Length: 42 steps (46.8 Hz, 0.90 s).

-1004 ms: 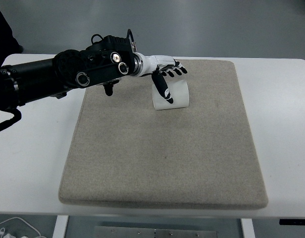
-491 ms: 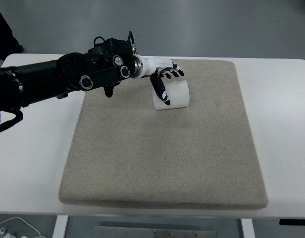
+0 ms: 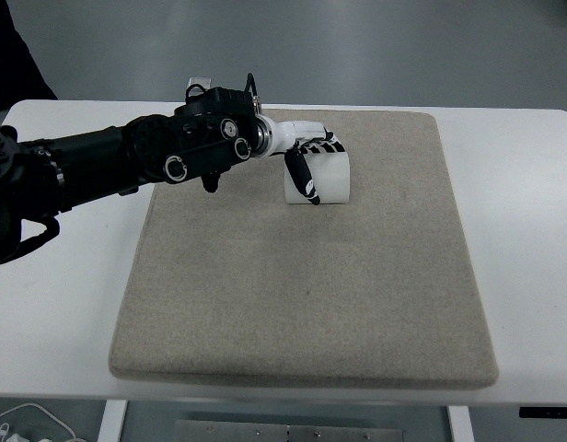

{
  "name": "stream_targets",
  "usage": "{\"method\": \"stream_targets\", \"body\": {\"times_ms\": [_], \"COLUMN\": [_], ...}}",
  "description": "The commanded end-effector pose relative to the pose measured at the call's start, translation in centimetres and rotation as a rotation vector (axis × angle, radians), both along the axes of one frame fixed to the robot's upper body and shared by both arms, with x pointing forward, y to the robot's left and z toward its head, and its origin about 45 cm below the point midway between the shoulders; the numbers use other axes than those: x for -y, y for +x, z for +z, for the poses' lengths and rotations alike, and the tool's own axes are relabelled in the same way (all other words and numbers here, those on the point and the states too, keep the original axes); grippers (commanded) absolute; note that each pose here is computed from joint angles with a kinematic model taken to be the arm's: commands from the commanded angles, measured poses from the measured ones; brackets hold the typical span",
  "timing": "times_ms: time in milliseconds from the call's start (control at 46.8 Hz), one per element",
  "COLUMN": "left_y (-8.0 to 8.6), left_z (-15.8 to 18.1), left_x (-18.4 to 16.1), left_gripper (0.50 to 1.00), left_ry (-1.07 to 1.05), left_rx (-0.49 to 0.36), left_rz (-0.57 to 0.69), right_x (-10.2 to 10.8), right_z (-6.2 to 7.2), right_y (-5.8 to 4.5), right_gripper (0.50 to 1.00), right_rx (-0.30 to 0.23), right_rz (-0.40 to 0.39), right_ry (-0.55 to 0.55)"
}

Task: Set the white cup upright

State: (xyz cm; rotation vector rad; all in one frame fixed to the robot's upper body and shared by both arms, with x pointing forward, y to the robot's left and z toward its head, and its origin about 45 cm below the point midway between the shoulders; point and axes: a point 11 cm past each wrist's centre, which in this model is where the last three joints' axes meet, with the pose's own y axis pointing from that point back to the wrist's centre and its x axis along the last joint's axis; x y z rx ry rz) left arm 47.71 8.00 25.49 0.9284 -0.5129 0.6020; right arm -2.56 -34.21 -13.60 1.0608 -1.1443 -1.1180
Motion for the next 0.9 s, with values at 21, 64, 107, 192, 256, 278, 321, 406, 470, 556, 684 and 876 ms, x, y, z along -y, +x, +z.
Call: {"method": "stream_targets", "body": {"times_ms": [21, 64, 107, 192, 256, 278, 321, 406, 470, 556, 684, 876], "left_y": [0.0, 0.0, 0.0, 0.0, 0.1, 0.1, 0.1, 0.2, 0.3, 0.5, 1.1, 2.8], "left_z": [-0.2, -0.2, -0.2, -0.2, -0.1, 0.0, 0.0, 0.4, 0.6, 1.0, 2.0, 4.9], "left_x": [0.0, 0.0, 0.0, -0.1, 0.0, 0.0, 0.0, 0.2, 0.1, -0.3, -0.7, -2.8], "left_gripper": [0.934, 0.911, 0.894, 0.846, 0.814, 0.808, 0.799, 0.731, 0.686, 0.660, 0.632, 0.632], "left_ry": [-0.003, -0.003, -0.006, -0.007, -0.010, -0.011, -0.015, -0.026, -0.036, -0.049, -0.101, -0.229], "left_rx": [-0.003, -0.002, -0.001, 0.007, 0.009, 0.009, 0.011, 0.019, 0.019, 0.019, 0.027, 0.054], "left_rz": [0.000, 0.001, 0.003, 0.007, 0.006, 0.005, 0.007, 0.004, 0.007, 0.018, 0.040, 0.117], "right_x": [0.0, 0.0, 0.0, 0.0, 0.0, 0.0, 0.0, 0.0, 0.0, 0.0, 0.0, 0.0], "right_z": [0.0, 0.0, 0.0, 0.0, 0.0, 0.0, 0.0, 0.0, 0.0, 0.0, 0.0, 0.0], "right_y": [0.0, 0.0, 0.0, 0.0, 0.0, 0.0, 0.0, 0.0, 0.0, 0.1, 0.0, 0.0], "right_gripper": [0.930, 0.930, 0.930, 0.930, 0.930, 0.930, 0.930, 0.930, 0.930, 0.930, 0.930, 0.930], "right_rx": [0.000, 0.000, 0.000, 0.000, 0.000, 0.000, 0.000, 0.000, 0.000, 0.001, 0.000, 0.000], "right_rz": [0.001, -0.001, -0.001, -0.001, 0.001, 0.001, 0.001, -0.001, -0.001, 0.001, 0.001, -0.001], "right_ry": [0.000, 0.000, 0.000, 0.000, -0.001, 0.000, -0.001, 0.000, 0.000, 0.000, 0.000, 0.000]}}
